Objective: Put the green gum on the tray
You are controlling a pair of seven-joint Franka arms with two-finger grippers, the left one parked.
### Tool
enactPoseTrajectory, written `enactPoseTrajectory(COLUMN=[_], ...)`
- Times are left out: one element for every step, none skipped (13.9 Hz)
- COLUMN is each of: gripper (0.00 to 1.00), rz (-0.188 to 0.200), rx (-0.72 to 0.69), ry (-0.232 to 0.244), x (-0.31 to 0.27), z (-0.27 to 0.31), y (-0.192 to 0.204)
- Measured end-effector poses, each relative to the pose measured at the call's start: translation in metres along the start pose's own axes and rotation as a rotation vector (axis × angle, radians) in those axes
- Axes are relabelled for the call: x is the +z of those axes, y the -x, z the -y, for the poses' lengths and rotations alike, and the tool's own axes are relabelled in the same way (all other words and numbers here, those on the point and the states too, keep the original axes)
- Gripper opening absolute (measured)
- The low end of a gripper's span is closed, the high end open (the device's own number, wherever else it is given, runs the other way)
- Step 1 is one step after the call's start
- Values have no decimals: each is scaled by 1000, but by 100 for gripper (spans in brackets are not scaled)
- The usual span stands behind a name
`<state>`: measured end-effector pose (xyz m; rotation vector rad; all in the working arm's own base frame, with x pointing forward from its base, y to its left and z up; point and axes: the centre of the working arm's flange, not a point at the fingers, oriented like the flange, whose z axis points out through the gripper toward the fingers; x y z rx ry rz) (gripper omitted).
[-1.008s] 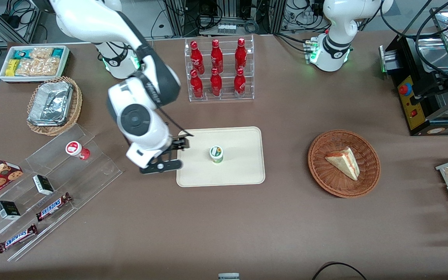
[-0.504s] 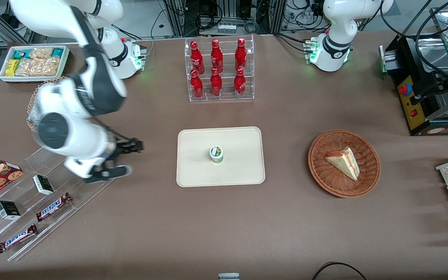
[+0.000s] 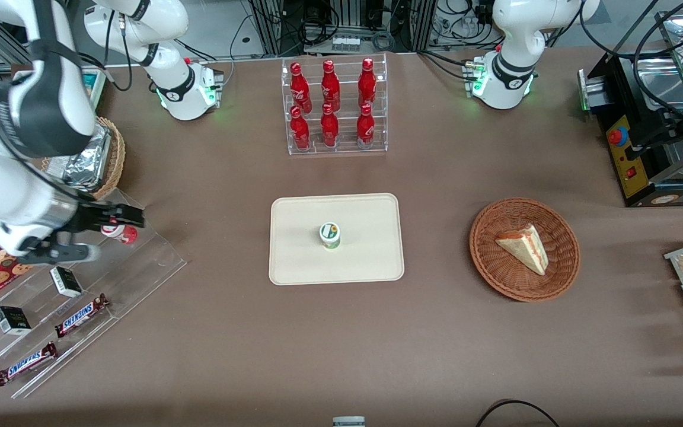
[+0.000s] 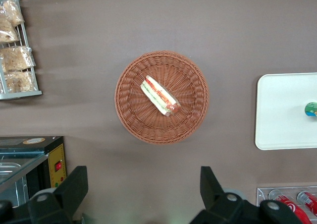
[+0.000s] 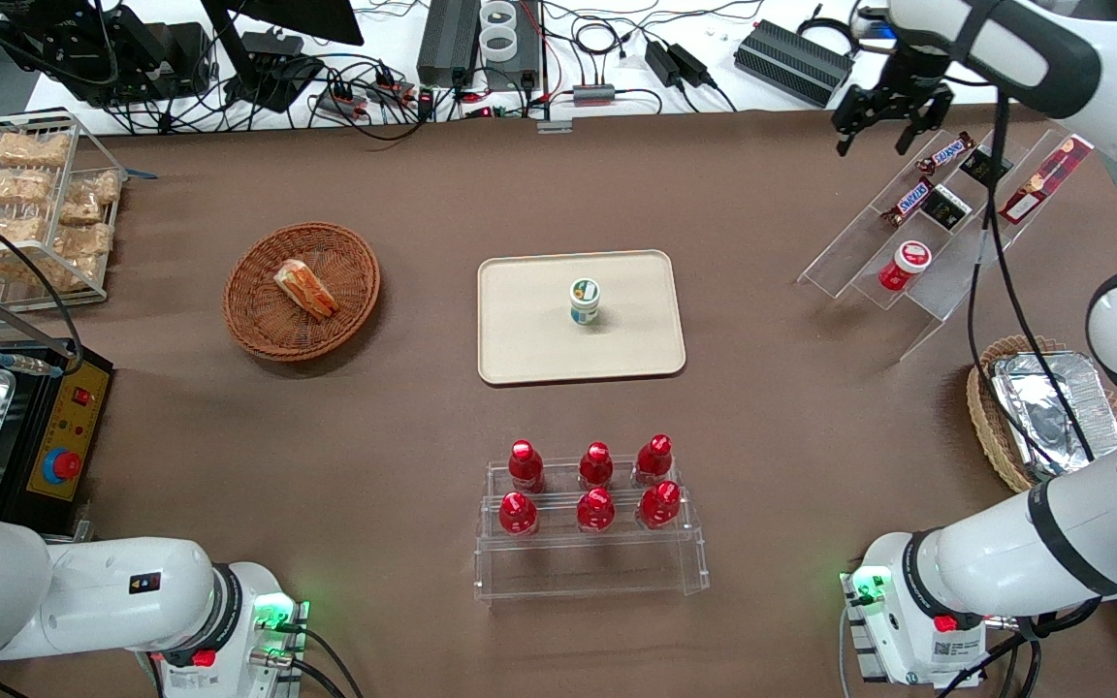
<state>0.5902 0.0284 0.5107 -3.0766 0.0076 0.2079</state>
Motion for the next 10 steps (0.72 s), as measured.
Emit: enactPoseTrajectory(gripper=[100, 100, 100, 100, 100, 100, 100, 100, 100, 100], rz=[-2, 2, 7, 7, 10, 16, 25, 40, 57, 70], rx=[4, 3, 2, 5, 10, 11, 10, 9, 8, 7], ry=[-4, -7, -7, -7, -2, 16, 34, 42, 42, 42], x=[-5, -8, -12, -17, -22, -28, -33, -38, -42, -46], z=[-14, -26, -37, -47, -53, -56, -57, -57, -56, -55], y=[6, 11, 16, 21, 26, 32, 38, 46, 53, 59])
